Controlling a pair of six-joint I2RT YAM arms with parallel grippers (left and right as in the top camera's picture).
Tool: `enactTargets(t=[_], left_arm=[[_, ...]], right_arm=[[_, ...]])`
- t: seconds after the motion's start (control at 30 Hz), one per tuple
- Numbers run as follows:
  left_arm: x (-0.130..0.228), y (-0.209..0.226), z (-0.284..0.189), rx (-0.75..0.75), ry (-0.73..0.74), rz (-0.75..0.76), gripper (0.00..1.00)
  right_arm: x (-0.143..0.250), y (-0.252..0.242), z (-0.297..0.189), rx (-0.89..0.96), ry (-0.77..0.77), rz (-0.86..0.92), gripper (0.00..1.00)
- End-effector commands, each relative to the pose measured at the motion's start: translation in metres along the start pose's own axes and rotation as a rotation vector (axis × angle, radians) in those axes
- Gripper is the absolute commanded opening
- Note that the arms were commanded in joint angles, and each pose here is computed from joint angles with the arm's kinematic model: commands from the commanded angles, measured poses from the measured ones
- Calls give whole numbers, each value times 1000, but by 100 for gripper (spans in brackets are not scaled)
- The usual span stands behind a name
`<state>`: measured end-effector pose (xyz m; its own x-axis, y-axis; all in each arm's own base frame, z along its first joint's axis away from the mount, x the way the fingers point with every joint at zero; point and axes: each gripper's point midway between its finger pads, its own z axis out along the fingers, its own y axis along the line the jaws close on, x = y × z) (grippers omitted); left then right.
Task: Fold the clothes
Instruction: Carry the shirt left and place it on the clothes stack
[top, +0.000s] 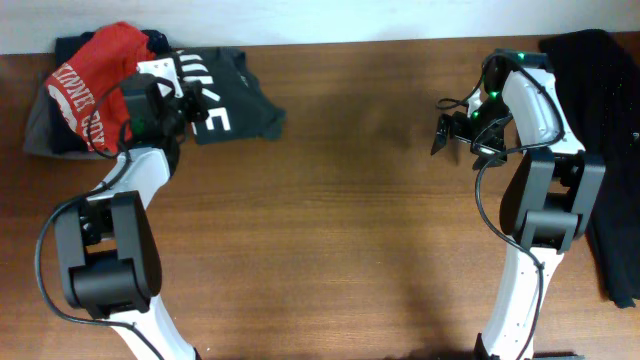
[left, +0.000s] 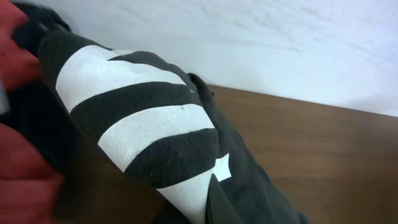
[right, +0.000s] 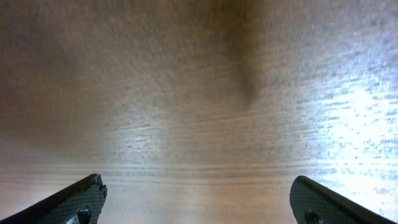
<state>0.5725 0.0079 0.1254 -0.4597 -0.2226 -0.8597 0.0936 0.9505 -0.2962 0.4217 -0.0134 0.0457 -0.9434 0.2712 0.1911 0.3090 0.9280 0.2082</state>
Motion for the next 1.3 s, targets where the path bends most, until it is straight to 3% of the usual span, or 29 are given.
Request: enactTargets(t=[0.0,0.37,0.83,0.97,1.2,1.27], left_arm=[[-33,20,-4,-48,-75,87,1],[-103,83,-36,-160,-208,132,1],[-147,121,-65,-235,-274,151,1],[-145,137,-71,-273,-252,169,0],[-108,178,-69,-346,-142,135,1],[-97,194,-69,-381,-116,115,10]], right_arm=[[4,-3,2,9,27,4,99],[10,-4,2,12,49,9,99],[10,-4,2,13,53,10,99],[12,-4,2,14,60,12,99],[14,-4,2,14,65,13,99],[15,-5,2,15,70,14,99]])
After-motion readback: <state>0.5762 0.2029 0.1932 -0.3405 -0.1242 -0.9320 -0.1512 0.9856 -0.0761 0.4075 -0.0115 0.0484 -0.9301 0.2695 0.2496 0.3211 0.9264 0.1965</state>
